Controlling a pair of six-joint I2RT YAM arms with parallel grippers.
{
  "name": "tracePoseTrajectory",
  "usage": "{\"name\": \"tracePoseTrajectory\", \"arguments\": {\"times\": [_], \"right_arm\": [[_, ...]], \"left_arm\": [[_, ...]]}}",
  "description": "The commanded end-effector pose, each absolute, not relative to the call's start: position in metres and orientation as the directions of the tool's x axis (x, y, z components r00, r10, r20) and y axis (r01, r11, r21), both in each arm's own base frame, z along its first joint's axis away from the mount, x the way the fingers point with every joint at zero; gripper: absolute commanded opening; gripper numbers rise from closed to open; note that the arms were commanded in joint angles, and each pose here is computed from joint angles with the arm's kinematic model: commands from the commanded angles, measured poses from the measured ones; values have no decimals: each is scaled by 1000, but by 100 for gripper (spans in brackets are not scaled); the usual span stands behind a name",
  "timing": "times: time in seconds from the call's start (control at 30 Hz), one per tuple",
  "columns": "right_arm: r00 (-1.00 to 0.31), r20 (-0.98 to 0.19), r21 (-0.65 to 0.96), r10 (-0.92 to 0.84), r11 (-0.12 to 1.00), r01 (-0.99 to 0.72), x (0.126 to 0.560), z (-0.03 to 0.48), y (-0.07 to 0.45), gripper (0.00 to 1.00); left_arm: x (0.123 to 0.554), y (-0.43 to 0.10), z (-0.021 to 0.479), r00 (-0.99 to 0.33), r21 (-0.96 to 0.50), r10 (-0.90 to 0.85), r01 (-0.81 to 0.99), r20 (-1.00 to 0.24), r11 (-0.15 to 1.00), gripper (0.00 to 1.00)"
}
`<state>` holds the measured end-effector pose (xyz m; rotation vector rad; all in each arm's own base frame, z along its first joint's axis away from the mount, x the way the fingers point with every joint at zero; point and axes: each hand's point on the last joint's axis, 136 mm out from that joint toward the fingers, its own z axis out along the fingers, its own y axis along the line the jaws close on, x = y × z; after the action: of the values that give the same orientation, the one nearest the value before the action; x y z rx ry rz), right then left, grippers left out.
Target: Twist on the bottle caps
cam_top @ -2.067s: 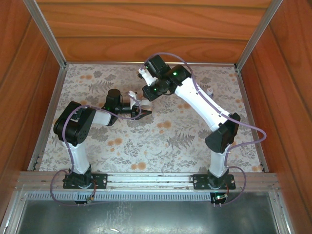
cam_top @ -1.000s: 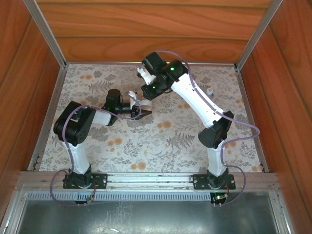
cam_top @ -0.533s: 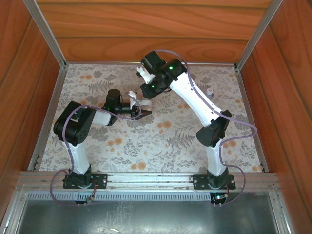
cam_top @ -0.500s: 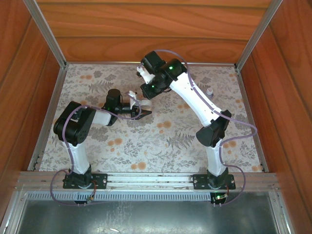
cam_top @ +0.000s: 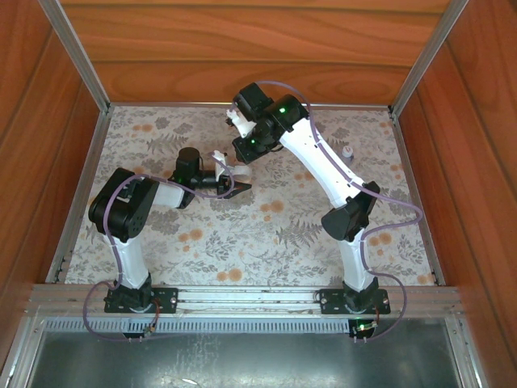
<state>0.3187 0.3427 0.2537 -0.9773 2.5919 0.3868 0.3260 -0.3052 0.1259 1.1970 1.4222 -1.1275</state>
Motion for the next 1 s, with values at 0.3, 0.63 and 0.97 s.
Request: {"name": "tracePoseTrajectory", "arguments": {"times": [0.3,0.63,0.97], "right_arm": [[-722,-369,156,-585,727,-669,312,248,342,44],[-721,-385,133,-576,738,-661,310,255,333,56],[-670,-470,153,-575,694,-703,300,284,332,69]], "left_arm": [[312,-304,91,-242,-229,194,969,-951,88,59],[312,-304,91,-242,-229,194,969,-951,89,59],[312,-304,90,-248,-234,195,968,-949,91,59]]}}
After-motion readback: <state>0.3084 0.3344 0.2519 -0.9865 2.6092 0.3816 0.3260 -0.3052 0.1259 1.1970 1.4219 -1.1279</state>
